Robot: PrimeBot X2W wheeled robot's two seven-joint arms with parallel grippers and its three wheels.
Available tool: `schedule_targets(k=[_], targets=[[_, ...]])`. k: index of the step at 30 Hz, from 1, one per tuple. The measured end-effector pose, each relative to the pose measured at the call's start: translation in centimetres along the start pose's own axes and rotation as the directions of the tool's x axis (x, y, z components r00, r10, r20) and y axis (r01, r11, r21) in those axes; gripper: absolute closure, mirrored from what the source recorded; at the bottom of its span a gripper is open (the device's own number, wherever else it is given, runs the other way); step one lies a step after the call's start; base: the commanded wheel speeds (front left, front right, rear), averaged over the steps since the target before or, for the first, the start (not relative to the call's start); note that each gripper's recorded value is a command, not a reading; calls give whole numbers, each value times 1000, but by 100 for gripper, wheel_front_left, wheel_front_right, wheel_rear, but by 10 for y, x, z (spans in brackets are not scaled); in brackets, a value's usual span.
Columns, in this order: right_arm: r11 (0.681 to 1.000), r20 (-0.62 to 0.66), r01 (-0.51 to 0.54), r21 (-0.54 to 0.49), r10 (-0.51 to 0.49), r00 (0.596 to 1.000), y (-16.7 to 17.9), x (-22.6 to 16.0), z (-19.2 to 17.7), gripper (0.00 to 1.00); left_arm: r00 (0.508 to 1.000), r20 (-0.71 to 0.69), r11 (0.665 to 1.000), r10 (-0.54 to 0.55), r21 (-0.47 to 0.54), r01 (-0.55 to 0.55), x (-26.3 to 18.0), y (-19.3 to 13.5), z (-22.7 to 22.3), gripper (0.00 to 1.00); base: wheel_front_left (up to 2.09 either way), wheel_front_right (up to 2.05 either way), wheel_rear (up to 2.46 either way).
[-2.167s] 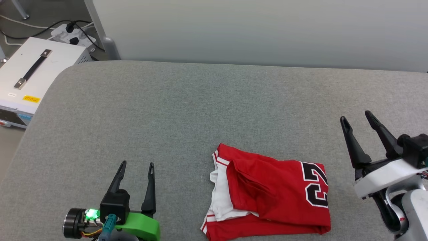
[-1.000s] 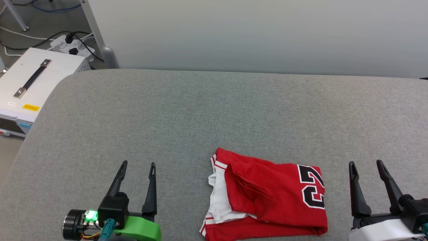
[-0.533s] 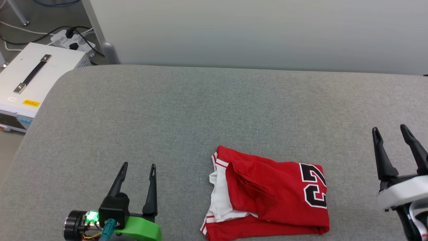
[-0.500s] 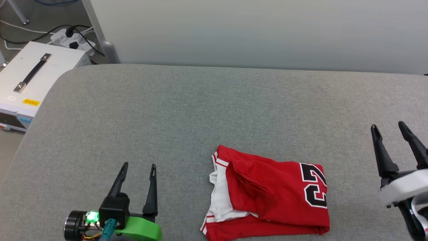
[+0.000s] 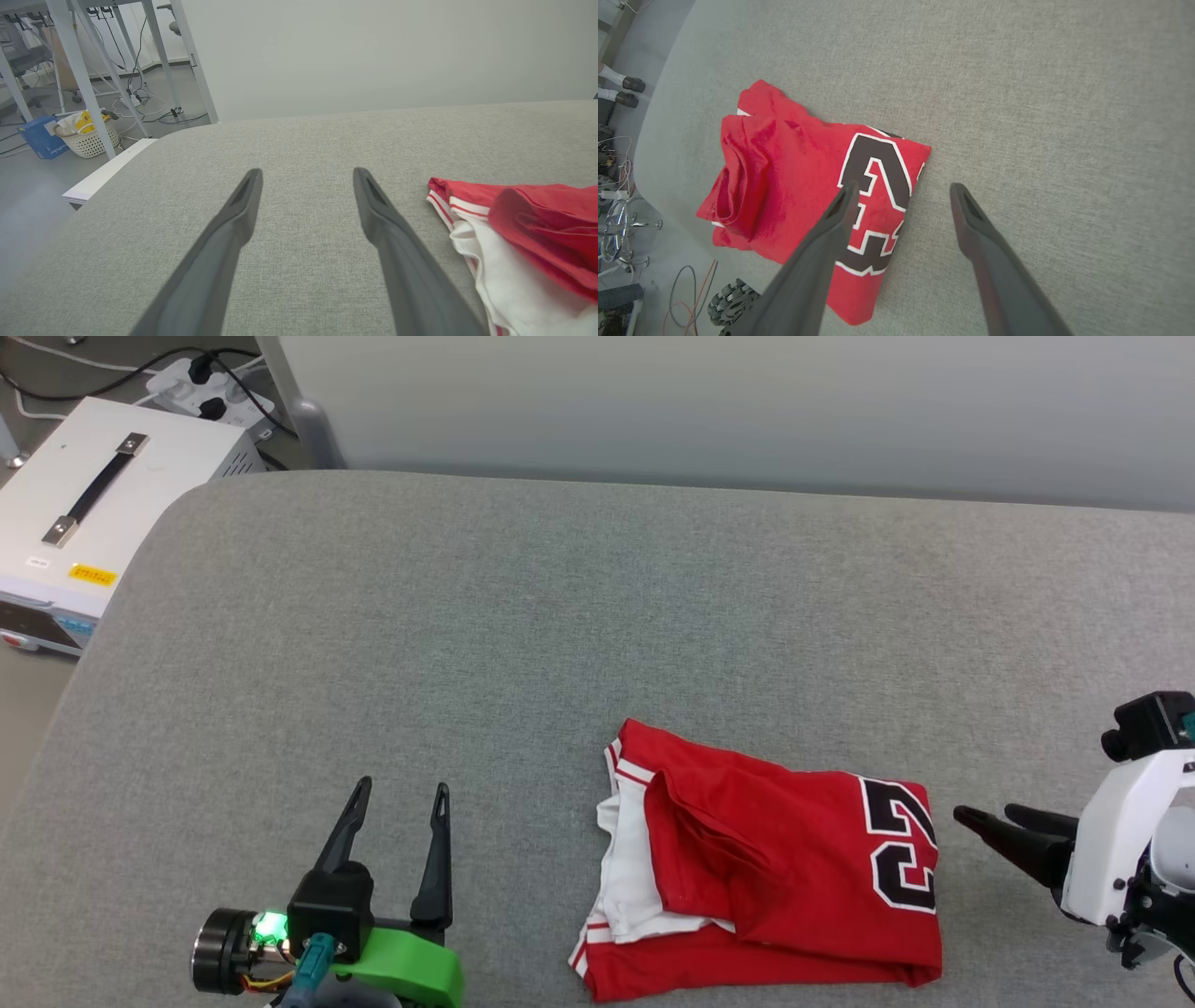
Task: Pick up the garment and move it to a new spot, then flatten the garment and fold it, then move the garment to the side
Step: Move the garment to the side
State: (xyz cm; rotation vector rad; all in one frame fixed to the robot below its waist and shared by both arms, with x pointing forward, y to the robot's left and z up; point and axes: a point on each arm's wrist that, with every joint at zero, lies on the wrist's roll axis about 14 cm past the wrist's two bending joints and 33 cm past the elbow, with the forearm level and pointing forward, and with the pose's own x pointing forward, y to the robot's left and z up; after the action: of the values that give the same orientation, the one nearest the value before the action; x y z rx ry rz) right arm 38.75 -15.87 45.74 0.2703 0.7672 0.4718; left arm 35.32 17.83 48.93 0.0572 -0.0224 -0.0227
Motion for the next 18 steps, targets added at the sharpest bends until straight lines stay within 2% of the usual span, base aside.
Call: schedule_targets(k=[5,13,18], targets=[[997,-132,-39,60,47,990,6,16,-28,0,1000,-4,1000,13,0,-13,5,4,-1,0,0,0,0],[989,-234,-68,129,97,967,19,49,-64,0,999,-27,1000,29,1,-29,8,9,-8,0,0,0,0],[988,-264,-94,119,123,957,28,63,-72,0,998,-40,999,43,4,-43,8,13,-12,0,0,0,0]])
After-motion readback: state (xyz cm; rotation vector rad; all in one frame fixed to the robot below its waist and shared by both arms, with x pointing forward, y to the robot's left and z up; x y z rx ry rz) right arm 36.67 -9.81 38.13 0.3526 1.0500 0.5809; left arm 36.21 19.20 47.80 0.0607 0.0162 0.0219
